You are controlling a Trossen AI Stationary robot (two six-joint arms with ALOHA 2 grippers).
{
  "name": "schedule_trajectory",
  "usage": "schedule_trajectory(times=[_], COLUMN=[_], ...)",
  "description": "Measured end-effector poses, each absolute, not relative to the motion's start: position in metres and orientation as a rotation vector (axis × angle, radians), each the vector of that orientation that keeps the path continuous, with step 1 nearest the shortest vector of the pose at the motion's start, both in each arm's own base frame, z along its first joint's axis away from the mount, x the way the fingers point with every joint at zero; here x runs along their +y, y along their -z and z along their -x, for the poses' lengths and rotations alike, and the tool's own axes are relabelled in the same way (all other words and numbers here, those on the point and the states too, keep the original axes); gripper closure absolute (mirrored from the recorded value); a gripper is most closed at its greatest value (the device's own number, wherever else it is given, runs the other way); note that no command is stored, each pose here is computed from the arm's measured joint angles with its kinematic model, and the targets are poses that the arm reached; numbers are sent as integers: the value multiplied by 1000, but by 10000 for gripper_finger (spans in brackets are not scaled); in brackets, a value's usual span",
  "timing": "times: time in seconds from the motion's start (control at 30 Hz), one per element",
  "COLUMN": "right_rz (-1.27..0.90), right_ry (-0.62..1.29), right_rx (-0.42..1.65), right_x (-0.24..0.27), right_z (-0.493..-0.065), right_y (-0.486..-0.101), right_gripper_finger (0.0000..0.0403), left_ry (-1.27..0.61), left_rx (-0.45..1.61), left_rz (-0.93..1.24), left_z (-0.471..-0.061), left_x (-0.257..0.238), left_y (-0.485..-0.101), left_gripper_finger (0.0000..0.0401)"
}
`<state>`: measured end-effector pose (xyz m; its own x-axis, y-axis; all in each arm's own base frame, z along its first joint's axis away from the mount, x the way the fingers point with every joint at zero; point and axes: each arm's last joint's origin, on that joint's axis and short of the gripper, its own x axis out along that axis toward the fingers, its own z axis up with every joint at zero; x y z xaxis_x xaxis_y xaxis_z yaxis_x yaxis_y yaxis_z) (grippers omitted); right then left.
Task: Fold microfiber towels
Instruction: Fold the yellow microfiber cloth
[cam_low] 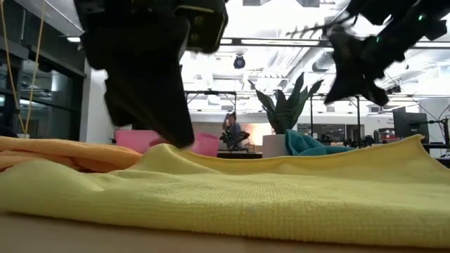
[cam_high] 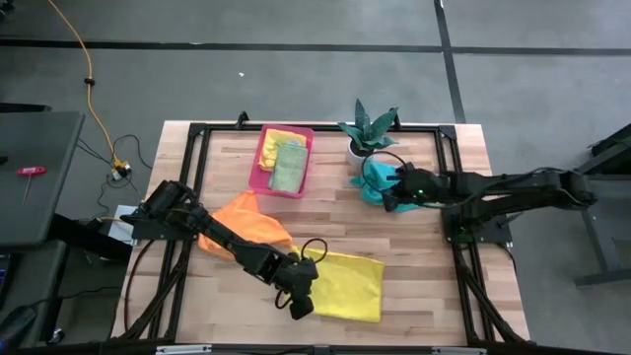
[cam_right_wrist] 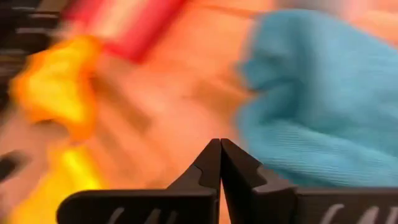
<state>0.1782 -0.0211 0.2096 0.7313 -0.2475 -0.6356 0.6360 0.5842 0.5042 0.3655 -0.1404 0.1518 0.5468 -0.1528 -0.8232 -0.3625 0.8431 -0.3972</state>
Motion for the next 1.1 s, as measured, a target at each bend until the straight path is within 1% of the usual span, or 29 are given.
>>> schedule_trajectory(times=[0.17, 0.27, 0.4, 0.5, 0.57, 0.67, 0.73, 0.8, 0.9, 1.07, 1.1], right_rz=[-766, -703, -633, -581, -535, -451, -416, -377, -350, -335, -353], right_ry=[282, 138, 69, 59, 52, 55, 30, 7, -37, -60, -65], right_rx=[451, 415, 421, 506, 548, 684, 746, 839, 922, 991, 980], right_x=[4, 26, 56, 79, 97, 120, 137, 152, 176, 211, 218], right_z=[-185, -189, -190, -189, -196, -202, -209, -214, -222, -232, -238], right_y=[-227, -233, -233, -235, -244, -251, -255, -253, -248, -232, -230], right_gripper_finger=[403, 403, 403, 403, 403, 403, 403, 403, 403, 403, 403], left_ry=[-79, 20, 112, 137, 155, 210, 225, 233, 238, 287, 287], left_rx=[966, 886, 823, 798, 839, 855, 902, 890, 898, 910, 945], left_rz=[440, 317, 134, 110, 109, 174, 170, 165, 98, 30, 2], left_z=[-356, -348, -327, -311, -294, -286, -279, -283, -284, -291, -288], left_x=[-124, -126, -140, -148, -149, -156, -159, -164, -168, -175, -173], left_y=[-187, -216, -239, -235, -224, -211, -204, -202, -191, -178, -173], left_gripper_finger=[401, 401, 401, 401, 401, 401, 401, 401, 401, 401, 401])
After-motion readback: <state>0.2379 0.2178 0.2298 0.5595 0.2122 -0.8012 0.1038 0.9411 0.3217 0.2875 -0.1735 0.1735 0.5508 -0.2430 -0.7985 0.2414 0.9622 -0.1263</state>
